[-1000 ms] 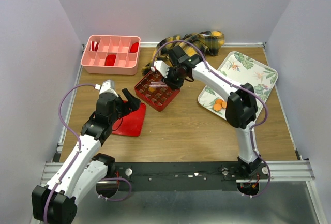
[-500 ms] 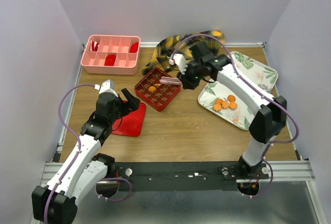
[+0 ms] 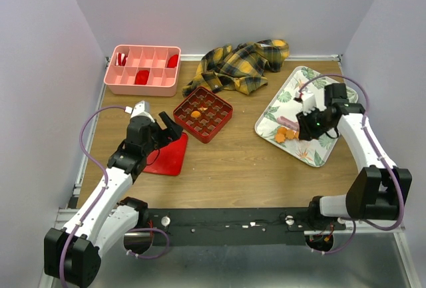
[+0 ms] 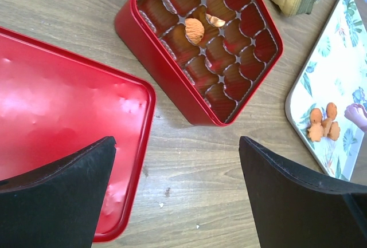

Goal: Pack the cookies

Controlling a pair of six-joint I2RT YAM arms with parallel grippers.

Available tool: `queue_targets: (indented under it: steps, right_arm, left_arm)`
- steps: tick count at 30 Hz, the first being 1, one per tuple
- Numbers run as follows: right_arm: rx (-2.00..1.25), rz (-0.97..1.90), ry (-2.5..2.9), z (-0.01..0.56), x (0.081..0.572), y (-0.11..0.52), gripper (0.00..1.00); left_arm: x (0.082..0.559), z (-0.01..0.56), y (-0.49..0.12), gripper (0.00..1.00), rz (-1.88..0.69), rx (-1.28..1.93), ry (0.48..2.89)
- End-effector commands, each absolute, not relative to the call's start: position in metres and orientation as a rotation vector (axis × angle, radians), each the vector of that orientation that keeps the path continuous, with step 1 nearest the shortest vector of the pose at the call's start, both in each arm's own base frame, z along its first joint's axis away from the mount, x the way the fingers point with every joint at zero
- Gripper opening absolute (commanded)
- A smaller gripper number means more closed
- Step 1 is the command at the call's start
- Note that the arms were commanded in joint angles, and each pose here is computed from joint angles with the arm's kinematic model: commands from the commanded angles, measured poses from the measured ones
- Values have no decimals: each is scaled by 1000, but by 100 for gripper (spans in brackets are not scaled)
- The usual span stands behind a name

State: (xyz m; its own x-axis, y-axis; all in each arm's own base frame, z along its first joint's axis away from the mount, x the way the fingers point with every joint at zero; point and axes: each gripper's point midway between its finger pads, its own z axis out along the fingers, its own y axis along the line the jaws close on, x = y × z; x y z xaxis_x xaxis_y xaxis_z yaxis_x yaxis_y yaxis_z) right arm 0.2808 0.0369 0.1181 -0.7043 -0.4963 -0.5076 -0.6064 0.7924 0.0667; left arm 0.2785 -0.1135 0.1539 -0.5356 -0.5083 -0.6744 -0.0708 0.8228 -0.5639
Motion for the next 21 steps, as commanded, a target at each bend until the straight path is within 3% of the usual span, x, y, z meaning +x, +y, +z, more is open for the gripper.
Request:
queue_targets:
  steps: [1, 12, 21]
  right_arm:
    - [-735, 252, 2537, 118, 267, -1, 36]
    - [-703, 126, 2636, 103, 224, -64, 38]
    - [-709, 127, 2674, 92, 213, -72, 44]
  left_arm:
    - [281, 158, -120, 99, -654, -406, 2066]
    - [273, 150, -118, 99, -661, -419, 2065]
    - [269, 144, -118, 99, -664, -417, 2074]
